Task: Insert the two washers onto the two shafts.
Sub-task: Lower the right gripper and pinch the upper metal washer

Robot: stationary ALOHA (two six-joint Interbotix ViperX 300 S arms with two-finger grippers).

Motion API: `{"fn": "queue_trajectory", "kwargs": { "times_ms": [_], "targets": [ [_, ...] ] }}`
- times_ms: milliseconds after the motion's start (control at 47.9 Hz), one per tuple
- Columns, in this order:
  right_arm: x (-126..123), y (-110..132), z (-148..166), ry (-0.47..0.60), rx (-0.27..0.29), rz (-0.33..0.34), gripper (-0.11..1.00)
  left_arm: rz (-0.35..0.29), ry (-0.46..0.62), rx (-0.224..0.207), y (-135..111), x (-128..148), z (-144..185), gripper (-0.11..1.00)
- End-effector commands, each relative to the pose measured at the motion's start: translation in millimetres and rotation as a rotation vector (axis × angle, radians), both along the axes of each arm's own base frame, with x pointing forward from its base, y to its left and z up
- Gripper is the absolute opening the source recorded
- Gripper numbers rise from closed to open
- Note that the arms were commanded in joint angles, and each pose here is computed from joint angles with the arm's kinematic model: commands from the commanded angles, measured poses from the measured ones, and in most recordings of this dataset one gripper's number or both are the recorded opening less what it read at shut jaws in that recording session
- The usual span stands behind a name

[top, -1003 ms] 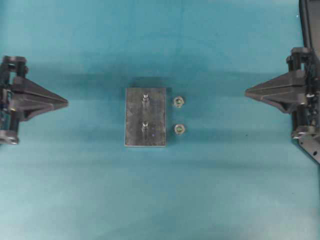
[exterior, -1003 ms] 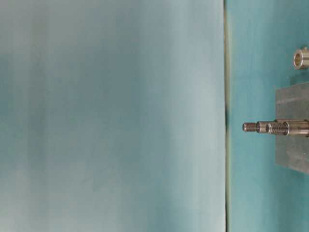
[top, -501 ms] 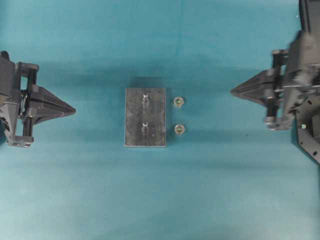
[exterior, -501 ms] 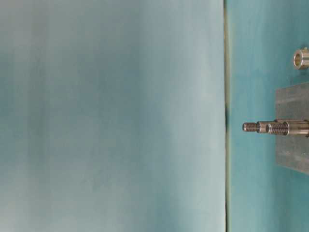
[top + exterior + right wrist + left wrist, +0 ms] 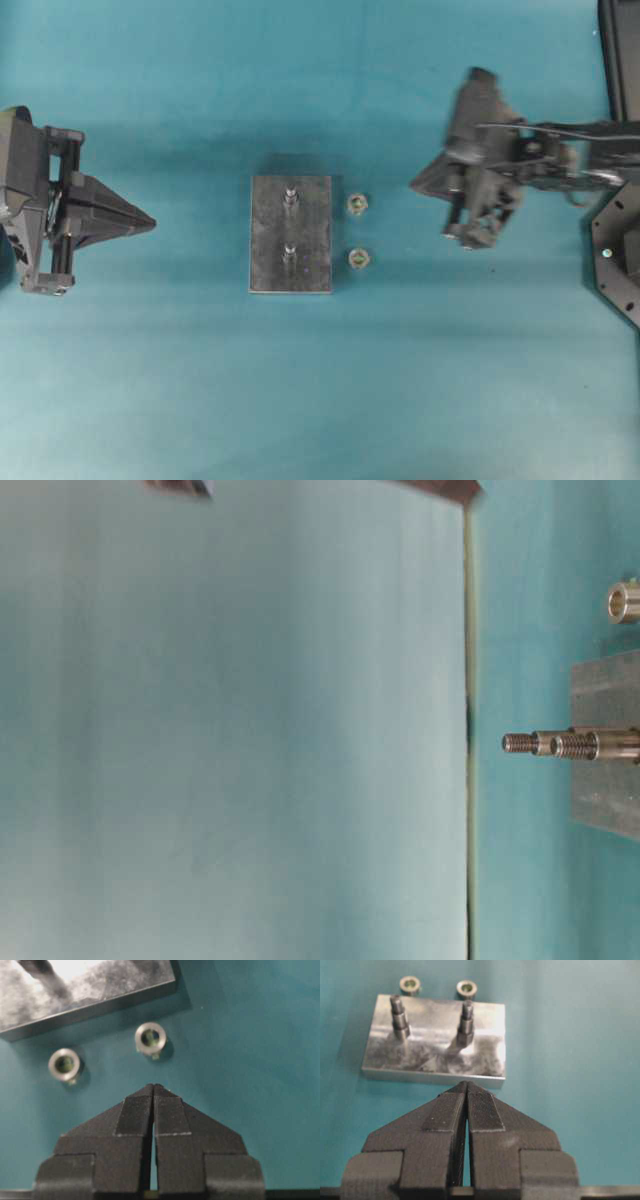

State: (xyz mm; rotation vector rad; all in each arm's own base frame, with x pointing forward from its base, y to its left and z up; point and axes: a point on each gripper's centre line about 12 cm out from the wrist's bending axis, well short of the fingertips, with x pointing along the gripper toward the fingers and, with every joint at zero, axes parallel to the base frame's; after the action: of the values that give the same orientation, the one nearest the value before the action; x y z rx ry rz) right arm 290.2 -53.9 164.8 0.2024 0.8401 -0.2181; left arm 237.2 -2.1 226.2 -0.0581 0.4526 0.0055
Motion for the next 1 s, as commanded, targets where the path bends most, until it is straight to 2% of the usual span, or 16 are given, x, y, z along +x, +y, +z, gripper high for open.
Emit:
{"fn": "queue_trajectory", "kwargs": {
  "times_ms": [0,84,167,376,418,585,982],
  "targets": [
    [20,-4,1,0.009,-0.01,0.011,0.01,-0.002,-0.034,0.004,0,4,11,0.0],
    [32,-5,-7,0.038,-0.014,0.028,0.04,-0.002,-0.037,0.004,0,4,12,0.0],
    [44,-5,-16,0.064,-0.014,0.04,0.15,-0.004,-0.04,0.002,-1,5,14,0.0],
    [62,-6,-43,0.167,0.003,0.055,0.75,-0.012,-0.043,0.002,-3,7,16,0.0],
    [64,-7,-45,0.177,0.0,0.059,0.85,-0.013,-0.043,0.002,-3,7,16,0.0],
    [70,-13,-51,0.196,-0.016,0.063,0.81,-0.018,-0.051,0.002,-4,8,18,0.0],
    [79,-19,-65,0.222,-0.01,0.053,0.8,-0.02,-0.045,0.002,-5,7,16,0.0]
  ]
}}
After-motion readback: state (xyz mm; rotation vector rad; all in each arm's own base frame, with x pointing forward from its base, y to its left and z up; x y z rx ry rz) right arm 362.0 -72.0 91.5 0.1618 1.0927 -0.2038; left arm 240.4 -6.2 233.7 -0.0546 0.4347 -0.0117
